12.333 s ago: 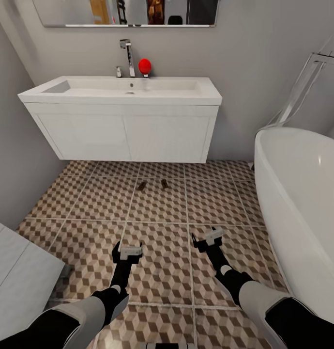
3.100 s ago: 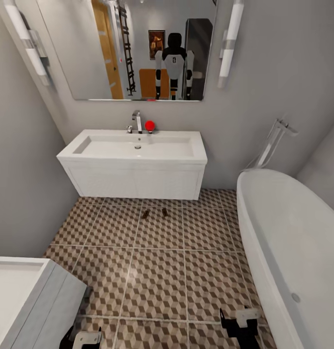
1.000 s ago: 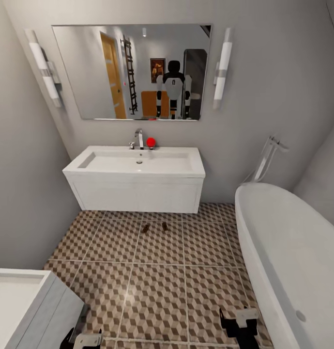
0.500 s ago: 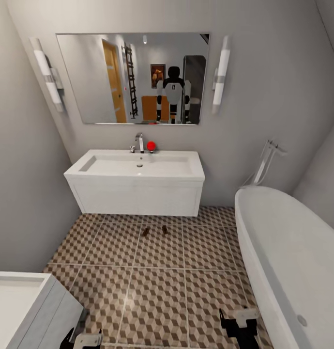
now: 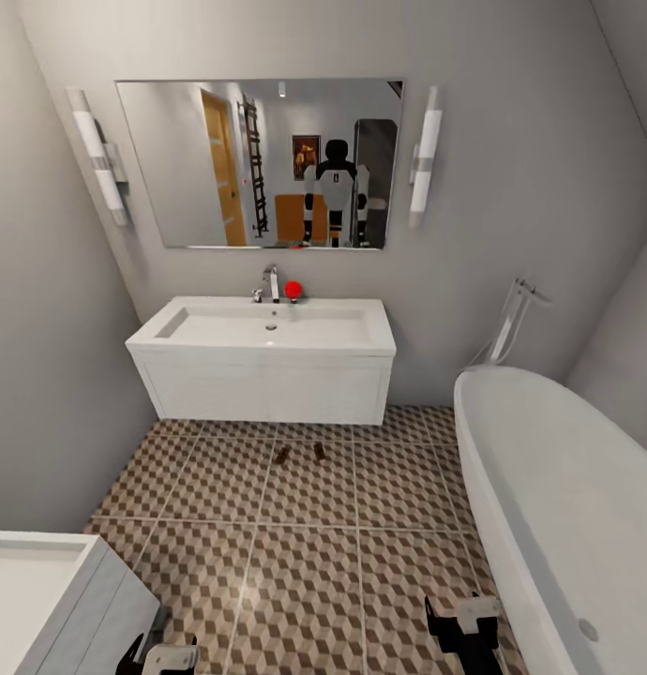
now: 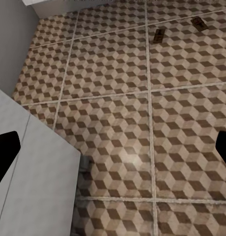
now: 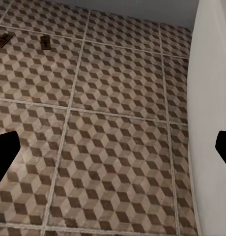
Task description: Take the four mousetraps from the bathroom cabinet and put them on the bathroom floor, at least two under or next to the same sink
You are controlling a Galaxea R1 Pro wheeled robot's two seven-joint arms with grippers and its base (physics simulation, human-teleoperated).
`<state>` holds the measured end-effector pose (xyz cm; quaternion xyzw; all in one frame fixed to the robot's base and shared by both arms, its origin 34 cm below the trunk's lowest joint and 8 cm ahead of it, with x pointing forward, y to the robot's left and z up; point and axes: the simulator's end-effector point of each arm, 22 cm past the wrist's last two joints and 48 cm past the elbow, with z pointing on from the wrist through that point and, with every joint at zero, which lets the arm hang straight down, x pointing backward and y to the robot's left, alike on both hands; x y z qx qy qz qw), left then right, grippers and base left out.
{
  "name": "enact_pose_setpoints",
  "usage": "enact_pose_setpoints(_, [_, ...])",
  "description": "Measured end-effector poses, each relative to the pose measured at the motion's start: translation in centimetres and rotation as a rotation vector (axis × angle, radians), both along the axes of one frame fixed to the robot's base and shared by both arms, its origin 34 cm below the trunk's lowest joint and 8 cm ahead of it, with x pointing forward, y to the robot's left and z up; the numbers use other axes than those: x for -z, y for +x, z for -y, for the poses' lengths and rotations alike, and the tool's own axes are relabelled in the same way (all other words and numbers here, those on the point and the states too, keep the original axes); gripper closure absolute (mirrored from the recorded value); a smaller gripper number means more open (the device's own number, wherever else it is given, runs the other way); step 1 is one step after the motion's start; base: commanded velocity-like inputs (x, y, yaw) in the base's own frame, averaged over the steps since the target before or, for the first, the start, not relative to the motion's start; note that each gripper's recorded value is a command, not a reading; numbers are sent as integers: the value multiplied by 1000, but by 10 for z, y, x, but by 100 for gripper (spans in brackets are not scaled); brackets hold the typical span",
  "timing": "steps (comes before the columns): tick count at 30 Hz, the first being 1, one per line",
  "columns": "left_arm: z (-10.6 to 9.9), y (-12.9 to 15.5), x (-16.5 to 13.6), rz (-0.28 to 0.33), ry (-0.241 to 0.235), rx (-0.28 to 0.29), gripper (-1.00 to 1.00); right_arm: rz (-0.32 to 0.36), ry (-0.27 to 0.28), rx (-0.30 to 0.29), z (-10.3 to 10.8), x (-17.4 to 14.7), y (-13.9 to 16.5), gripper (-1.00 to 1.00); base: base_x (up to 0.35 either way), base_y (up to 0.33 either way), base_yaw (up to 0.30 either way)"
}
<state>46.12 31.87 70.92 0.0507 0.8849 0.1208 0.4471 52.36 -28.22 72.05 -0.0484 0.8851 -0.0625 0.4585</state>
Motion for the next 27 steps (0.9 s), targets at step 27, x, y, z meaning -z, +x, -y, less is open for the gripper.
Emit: enact_pose_setpoints(27, [0, 12, -15, 42, 0, 0, -100, 43, 0, 0, 0, -18, 12, -100, 0, 0, 0])
